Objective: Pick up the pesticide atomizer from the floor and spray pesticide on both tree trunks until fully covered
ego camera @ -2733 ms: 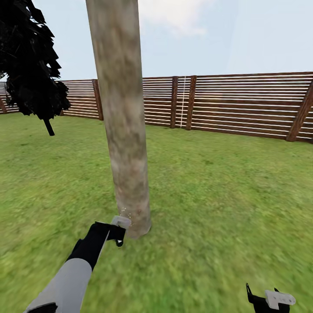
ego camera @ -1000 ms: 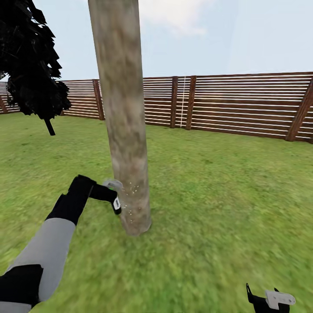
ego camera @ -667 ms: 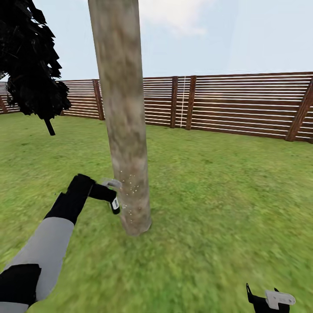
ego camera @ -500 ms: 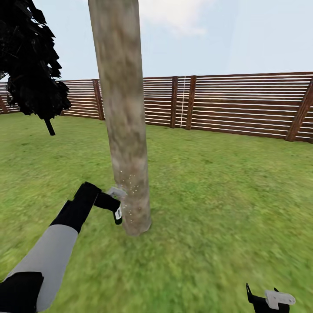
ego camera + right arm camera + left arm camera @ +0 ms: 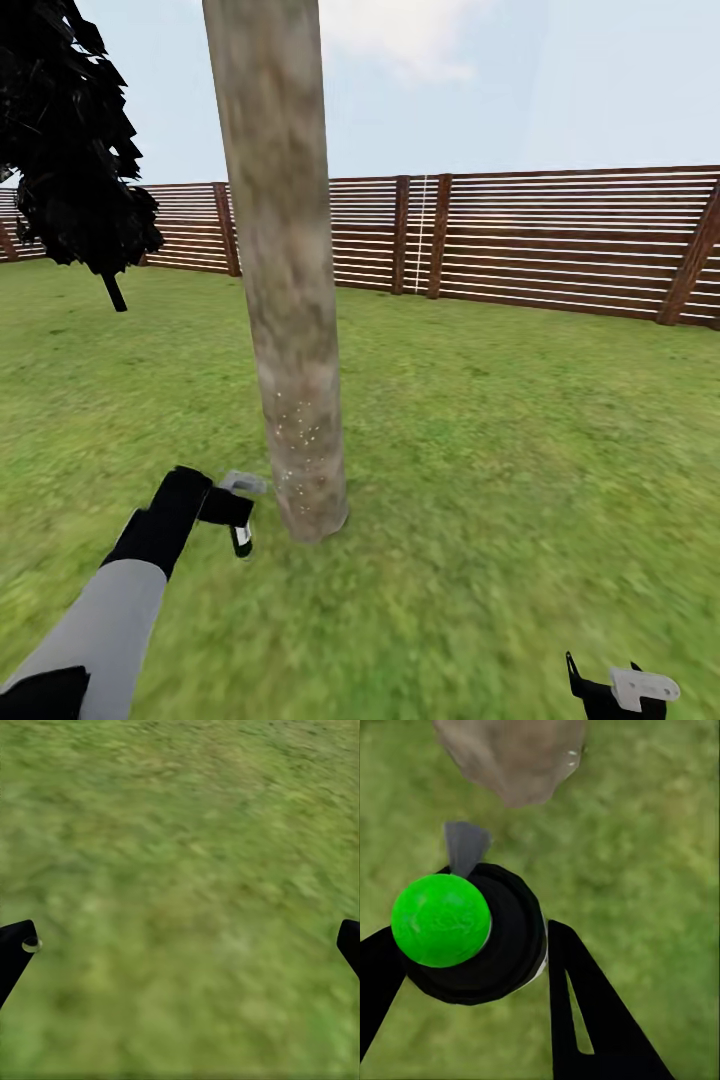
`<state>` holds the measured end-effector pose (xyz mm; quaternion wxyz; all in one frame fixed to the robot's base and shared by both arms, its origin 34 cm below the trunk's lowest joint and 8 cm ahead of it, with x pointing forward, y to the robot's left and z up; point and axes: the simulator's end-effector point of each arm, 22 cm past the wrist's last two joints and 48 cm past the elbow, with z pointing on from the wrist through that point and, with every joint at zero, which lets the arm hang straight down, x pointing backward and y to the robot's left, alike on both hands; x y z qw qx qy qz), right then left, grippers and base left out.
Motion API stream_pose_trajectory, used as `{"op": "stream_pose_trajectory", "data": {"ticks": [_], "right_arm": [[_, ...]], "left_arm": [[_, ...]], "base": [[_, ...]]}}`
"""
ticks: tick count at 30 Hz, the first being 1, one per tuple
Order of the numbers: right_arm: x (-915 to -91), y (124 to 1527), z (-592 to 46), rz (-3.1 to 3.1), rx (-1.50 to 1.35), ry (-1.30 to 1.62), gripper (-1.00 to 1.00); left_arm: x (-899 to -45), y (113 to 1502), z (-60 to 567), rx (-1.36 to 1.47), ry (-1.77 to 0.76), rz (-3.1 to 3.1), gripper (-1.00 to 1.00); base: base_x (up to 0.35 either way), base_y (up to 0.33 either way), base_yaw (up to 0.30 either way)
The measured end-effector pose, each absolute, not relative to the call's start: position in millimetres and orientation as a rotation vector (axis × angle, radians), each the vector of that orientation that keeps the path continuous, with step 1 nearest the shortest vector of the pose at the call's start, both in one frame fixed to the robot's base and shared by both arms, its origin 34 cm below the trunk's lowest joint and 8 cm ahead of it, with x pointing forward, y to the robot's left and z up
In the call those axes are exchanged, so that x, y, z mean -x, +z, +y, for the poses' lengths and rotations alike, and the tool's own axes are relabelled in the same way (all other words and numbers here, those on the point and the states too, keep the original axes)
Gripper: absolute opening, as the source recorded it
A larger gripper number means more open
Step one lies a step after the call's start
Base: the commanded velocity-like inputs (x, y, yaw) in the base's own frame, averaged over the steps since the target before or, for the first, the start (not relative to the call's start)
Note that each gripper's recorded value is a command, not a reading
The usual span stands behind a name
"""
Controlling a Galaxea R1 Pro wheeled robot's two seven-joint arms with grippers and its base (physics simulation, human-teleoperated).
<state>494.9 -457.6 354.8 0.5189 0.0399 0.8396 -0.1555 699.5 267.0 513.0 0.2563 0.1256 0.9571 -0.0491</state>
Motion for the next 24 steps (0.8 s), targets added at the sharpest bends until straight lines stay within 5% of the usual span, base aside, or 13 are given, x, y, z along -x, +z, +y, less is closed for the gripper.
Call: {"op": "stream_pose_trajectory", "data": {"ticks": [5, 24], "right_arm": [[-495.1, 354.8, -457.5, 2.014, -0.096, -0.373, 1.00], [-495.1, 354.4, -456.1, 2.015, -0.093, -0.370, 1.00]], "left_arm": [[-681.9, 481.2, 291.4, -0.241, -0.117, 2.584, -1.00], [-640.1, 396.2, 274.0, -0.190, 0.053, 2.638, -1.00]], "base": [[0.000, -0.031, 0.000], [0.065, -0.268, 0.000]]}}
